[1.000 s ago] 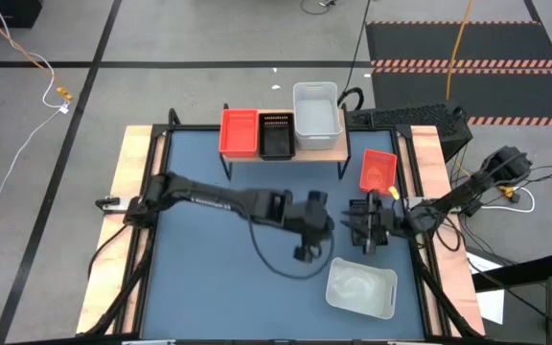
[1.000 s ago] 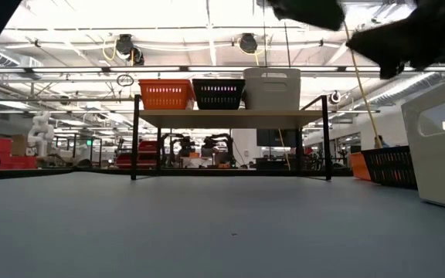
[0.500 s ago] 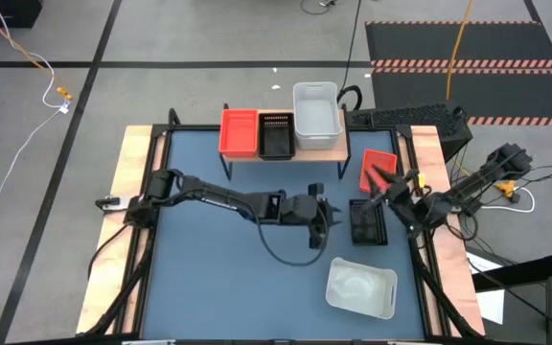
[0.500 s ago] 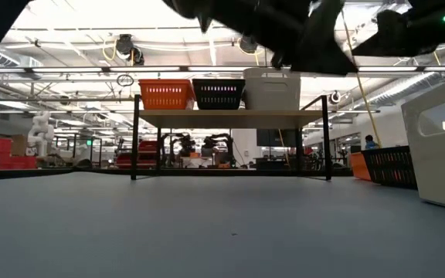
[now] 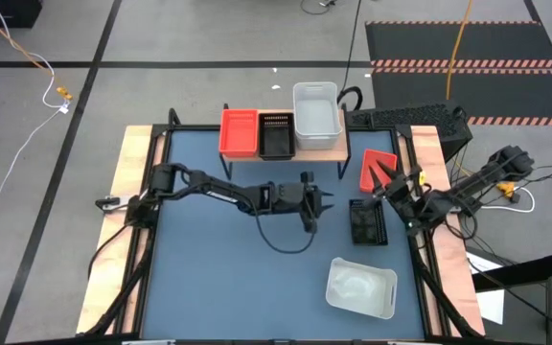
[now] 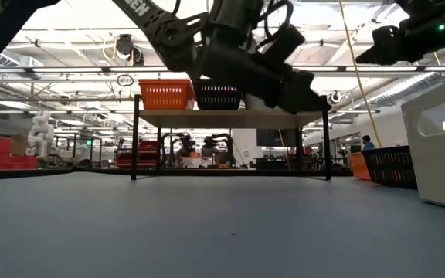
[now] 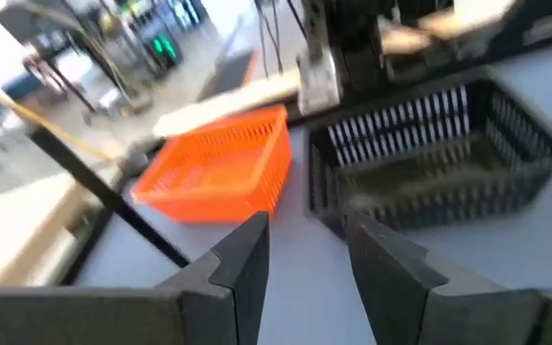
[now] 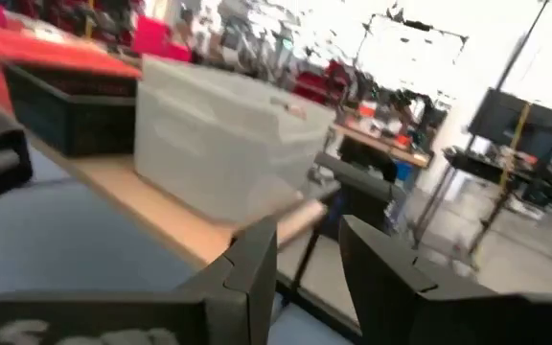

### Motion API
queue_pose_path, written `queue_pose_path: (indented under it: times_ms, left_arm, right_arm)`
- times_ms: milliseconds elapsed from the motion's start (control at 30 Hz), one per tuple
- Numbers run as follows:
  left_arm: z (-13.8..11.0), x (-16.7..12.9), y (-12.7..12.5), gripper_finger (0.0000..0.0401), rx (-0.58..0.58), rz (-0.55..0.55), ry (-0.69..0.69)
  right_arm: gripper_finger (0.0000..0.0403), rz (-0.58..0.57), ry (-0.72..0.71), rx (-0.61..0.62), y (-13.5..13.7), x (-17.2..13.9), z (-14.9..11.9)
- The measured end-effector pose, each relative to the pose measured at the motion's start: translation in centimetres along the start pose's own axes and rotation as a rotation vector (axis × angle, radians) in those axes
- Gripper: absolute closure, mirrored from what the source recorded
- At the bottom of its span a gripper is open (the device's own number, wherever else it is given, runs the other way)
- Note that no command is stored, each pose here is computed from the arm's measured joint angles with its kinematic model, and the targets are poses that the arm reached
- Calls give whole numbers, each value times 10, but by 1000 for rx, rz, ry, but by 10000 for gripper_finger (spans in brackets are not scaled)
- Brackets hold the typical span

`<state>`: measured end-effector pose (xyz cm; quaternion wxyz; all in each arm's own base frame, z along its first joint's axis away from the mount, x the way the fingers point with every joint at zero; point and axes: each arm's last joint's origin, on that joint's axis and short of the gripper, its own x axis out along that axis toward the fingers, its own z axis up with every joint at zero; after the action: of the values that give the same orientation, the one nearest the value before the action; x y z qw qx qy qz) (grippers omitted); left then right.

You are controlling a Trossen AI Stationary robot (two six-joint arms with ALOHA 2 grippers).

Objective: Stack baskets on shelf by color
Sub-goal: Stack the orange bin on top of the other orange bins on the shelf

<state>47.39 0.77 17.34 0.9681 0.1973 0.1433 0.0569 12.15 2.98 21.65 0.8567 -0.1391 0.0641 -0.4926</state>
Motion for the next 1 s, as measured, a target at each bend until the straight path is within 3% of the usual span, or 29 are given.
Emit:
queue_pose_path:
  times_ms: [167,267,533,633,767,1000]
  left_arm:
    - [11,8,9,256,-19,-71,-86]
    - [17,21,9,256,-8,-160,-70]
    - [24,71,-18,256,147,-297,-45]
    - [32,85,-22,256,169,-294,-67]
    - [41,100,-15,256,49,-216,-94]
    - [31,118,2,256,-81,-112,-168]
  right_arm:
    - [294,75,-151,56,-5,8,10]
    - [294,69,-209,81,-11,10,15]
    - [294,21,-252,124,-26,10,25]
    - [294,19,-255,132,-27,10,27]
    - [294,17,-257,144,-28,10,31]
    - [294,5,-264,136,-31,11,41]
